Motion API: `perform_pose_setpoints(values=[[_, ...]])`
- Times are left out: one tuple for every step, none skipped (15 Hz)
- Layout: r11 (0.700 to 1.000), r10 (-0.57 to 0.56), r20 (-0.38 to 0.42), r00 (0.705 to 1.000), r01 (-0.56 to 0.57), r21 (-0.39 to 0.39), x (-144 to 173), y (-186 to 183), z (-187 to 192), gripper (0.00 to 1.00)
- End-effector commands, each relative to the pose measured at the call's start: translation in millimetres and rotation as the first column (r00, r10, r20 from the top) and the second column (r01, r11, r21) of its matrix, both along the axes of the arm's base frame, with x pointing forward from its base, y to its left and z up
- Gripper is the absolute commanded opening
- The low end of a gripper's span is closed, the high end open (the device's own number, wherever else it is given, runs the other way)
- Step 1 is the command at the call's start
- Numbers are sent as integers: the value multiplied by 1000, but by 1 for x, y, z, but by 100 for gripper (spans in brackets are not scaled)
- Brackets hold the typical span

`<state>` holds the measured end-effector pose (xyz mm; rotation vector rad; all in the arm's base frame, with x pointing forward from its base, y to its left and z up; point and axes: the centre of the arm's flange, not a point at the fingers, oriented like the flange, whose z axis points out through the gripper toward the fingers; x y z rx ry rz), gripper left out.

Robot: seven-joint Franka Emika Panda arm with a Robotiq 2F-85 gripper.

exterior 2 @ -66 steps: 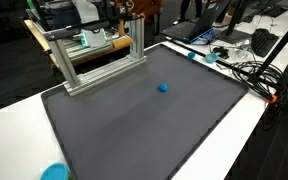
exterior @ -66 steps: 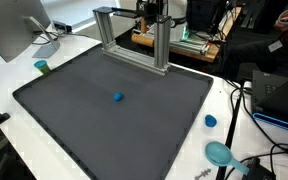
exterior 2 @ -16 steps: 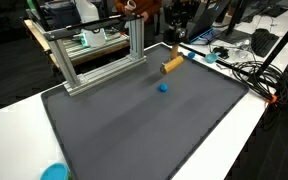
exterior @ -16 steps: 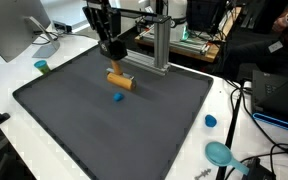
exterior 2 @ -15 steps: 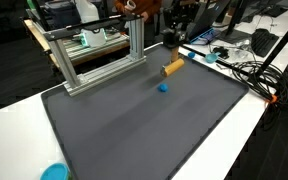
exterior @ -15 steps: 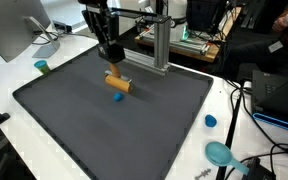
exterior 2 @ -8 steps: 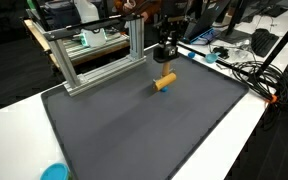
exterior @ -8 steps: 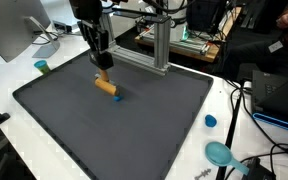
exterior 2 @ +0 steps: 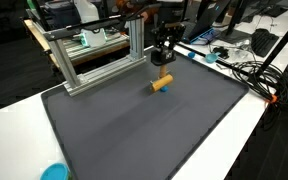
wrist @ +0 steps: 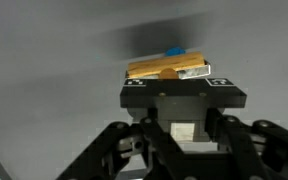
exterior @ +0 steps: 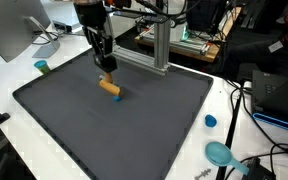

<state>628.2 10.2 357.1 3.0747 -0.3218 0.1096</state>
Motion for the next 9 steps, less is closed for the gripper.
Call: perform_pose_setpoints(values=[[1000,-16,10,1000,17,-3,-3,15,-1,22],[1000,-17,8,1000,17,-3,-3,18,-3,22],[1000,-16,9,1000,16,0,-3,22,-4,22],[1000,-21,7,1000,21,0,-1,25,-7,22],[1000,-24,14,1000,24,6,2,27,-11,22],[1000,-30,9,1000,30,8,4,28,-13,22],[999,-36,4,999,36,6,6,29,-16,22],[999,-39,5,999,39,8,8,30,-20,22],[999,-41,4,999,41,8,11,31,-22,22]])
